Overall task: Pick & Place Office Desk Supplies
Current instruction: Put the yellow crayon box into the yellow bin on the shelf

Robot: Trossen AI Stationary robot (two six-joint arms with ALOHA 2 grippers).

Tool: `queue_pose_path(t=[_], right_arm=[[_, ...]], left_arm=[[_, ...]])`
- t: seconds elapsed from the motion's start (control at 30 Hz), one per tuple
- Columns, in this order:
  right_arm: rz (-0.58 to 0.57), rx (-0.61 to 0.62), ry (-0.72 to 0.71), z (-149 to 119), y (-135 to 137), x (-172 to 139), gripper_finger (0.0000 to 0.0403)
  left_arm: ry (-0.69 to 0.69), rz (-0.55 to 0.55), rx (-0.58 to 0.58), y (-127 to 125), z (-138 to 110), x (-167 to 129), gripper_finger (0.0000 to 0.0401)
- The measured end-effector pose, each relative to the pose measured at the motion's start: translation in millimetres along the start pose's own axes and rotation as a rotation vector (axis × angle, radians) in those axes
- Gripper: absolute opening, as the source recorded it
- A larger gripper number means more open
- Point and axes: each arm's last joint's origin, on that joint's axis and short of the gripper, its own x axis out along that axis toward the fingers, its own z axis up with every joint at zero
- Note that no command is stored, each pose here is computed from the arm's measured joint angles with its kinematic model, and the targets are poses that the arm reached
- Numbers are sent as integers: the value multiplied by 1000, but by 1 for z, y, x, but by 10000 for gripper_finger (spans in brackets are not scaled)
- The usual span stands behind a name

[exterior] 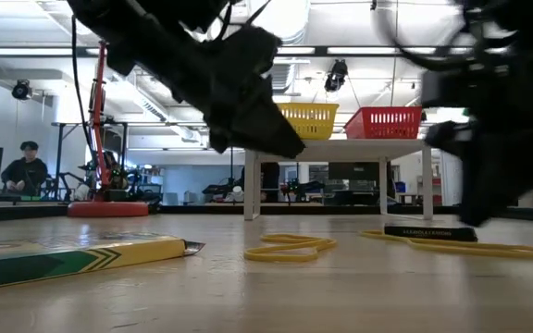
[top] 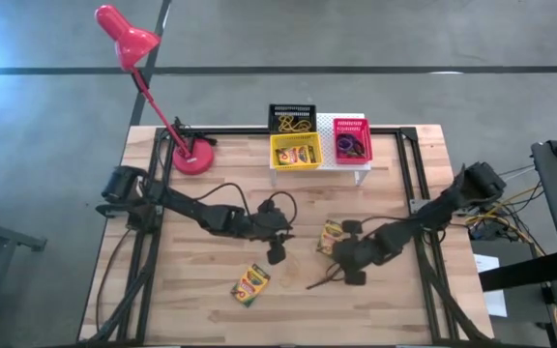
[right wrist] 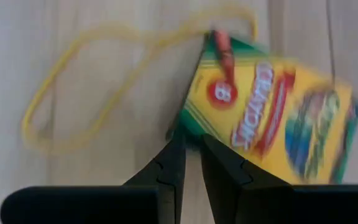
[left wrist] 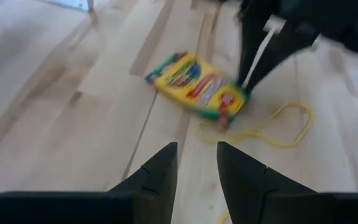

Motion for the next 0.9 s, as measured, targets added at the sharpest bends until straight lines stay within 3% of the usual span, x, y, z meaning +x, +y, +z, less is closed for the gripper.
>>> queue_pose_path(t=[0.2, 0.3, 0.4, 0.6, 0.73, 0.9], right_arm=[[-45, -79, -195, 37, -14, 24, 47], [-101, -112, -355, 61, -18, 19, 47], [-141, -125, -410, 71, -18, 5, 47], [-134, 75, -356, 59, -31, -16, 47], [-155, 215, -278, 41, -44, -12, 47], [-220, 344, -301, 20, -58, 8, 47]], left_arm=[[-26, -3, 8, -1, 12, -1, 118], [-7, 1, 33, -4, 17, -2, 118], [55, 8, 53, -6, 16, -3, 118], [128, -129, 71, -9, 6, 0, 118], [128, -185, 116, -11, -3, 15, 118], [124, -212, 111, 3, -14, 39, 118]])
